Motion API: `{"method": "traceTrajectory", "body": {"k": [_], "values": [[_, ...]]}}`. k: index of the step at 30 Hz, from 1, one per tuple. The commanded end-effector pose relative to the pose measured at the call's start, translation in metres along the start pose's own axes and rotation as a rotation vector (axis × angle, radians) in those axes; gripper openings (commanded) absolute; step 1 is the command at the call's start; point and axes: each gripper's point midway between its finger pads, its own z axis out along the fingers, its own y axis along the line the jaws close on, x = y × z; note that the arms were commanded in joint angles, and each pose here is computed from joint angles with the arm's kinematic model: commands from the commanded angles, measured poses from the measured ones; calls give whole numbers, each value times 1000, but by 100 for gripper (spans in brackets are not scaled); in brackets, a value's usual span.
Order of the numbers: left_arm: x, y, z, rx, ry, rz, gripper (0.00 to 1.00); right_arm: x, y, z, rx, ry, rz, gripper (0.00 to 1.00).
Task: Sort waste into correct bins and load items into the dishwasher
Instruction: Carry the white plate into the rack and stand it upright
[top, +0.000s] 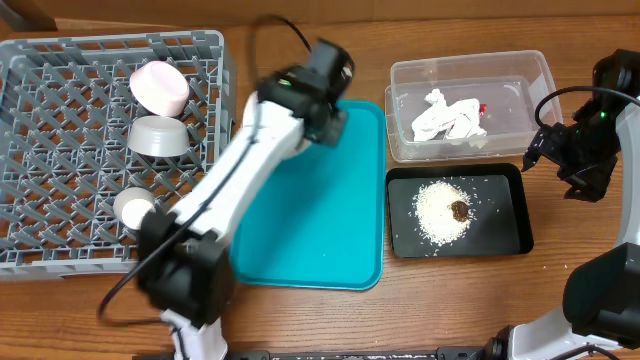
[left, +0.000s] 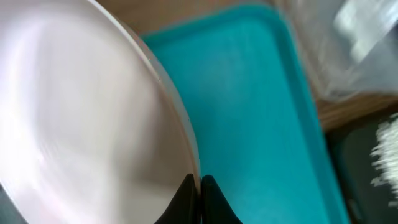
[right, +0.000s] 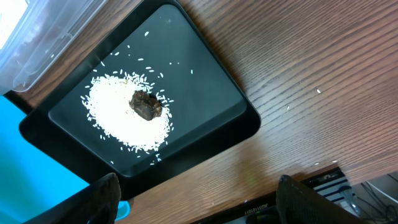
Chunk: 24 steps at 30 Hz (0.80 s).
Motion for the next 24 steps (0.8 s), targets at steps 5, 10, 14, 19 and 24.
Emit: {"method": "traceTrajectory", "body": {"k": [5, 10, 14, 19, 24], "values": [[-20, 44, -60, 173, -120, -149, 4, 2, 0, -11, -15, -39, -2, 82], [-18, 65, -67, 360, -135, -205, 4, 3, 0, -11, -15, -38, -2, 82], [-14, 93, -72, 426, -146, -294, 4, 2, 0, -11, -15, -39, -2, 82], [-10, 110, -75, 523, -160, -337, 4, 2, 0, -11, -15, -39, -2, 82], [1, 121, -59, 560, -109, -403, 4, 3, 0, -11, -15, -38, -2, 82]]}}
